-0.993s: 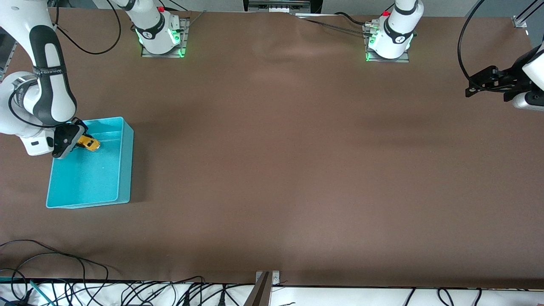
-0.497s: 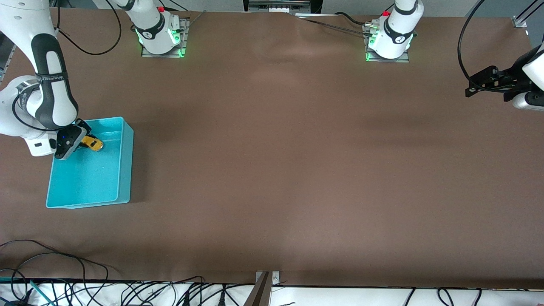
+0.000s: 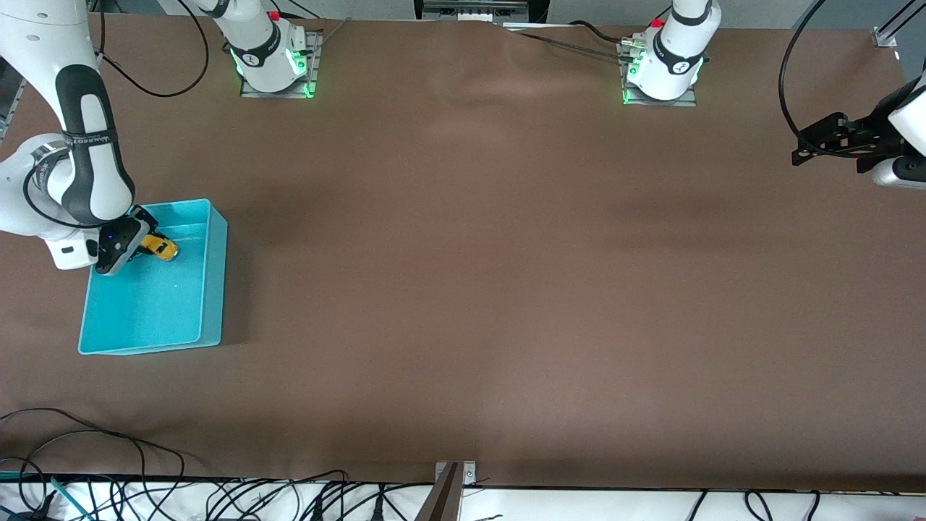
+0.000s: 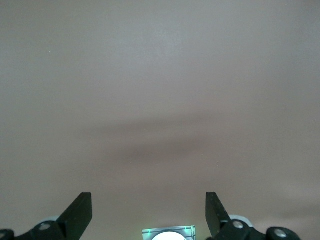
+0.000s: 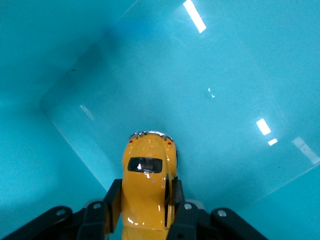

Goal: Wind up and store yellow beetle car
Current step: 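Open the right gripper to release the car inside the bin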

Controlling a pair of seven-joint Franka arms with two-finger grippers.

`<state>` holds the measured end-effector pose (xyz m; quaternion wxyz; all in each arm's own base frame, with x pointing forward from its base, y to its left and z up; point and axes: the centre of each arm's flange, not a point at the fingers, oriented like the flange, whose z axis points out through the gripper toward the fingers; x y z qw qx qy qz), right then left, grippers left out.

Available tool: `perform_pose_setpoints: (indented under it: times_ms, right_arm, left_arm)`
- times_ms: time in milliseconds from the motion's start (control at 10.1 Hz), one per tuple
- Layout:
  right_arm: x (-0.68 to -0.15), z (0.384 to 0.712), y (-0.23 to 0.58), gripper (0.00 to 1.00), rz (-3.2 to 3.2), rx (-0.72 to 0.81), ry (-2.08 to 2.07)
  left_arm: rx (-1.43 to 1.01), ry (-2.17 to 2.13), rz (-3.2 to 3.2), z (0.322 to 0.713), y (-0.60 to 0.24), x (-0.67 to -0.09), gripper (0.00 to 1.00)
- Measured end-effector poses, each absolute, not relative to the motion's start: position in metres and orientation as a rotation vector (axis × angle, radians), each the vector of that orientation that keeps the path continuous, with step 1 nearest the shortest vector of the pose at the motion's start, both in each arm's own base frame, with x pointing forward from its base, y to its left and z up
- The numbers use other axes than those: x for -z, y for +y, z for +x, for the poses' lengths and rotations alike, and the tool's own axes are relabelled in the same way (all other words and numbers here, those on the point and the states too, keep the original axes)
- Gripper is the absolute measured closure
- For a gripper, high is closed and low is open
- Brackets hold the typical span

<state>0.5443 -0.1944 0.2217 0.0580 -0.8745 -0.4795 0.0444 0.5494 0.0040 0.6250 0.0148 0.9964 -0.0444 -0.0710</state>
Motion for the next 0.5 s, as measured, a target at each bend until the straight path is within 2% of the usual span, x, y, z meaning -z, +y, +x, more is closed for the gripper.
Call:
perform_pose_setpoints:
  times_ms: [99,199,397,497]
  right_arm:
    - [-0.226,0.549,-0.195,0.48,-2.656,-0.122,-1.462]
    - [-0.235,0.558,-0.194,0.46,-2.665,-0.1,-1.478]
    - [-0.256,0.577,-0.192,0.22,-2.668,-0.058,-1.503]
    - [-0.267,0.585,-0.19,0.14,-2.669,-0.041,-1.505]
  left_arm:
    - [0.222,-0.138,3.101,0.549,0.004,-0.625,0.0]
    - [0.223,-0.137,3.101,0.549,0.004,-0.624,0.0]
    - [0.225,-0.137,3.101,0.549,0.005,-0.624,0.0]
    - [0.225,-0.136,3.101,0.549,0.005,-0.624,0.0]
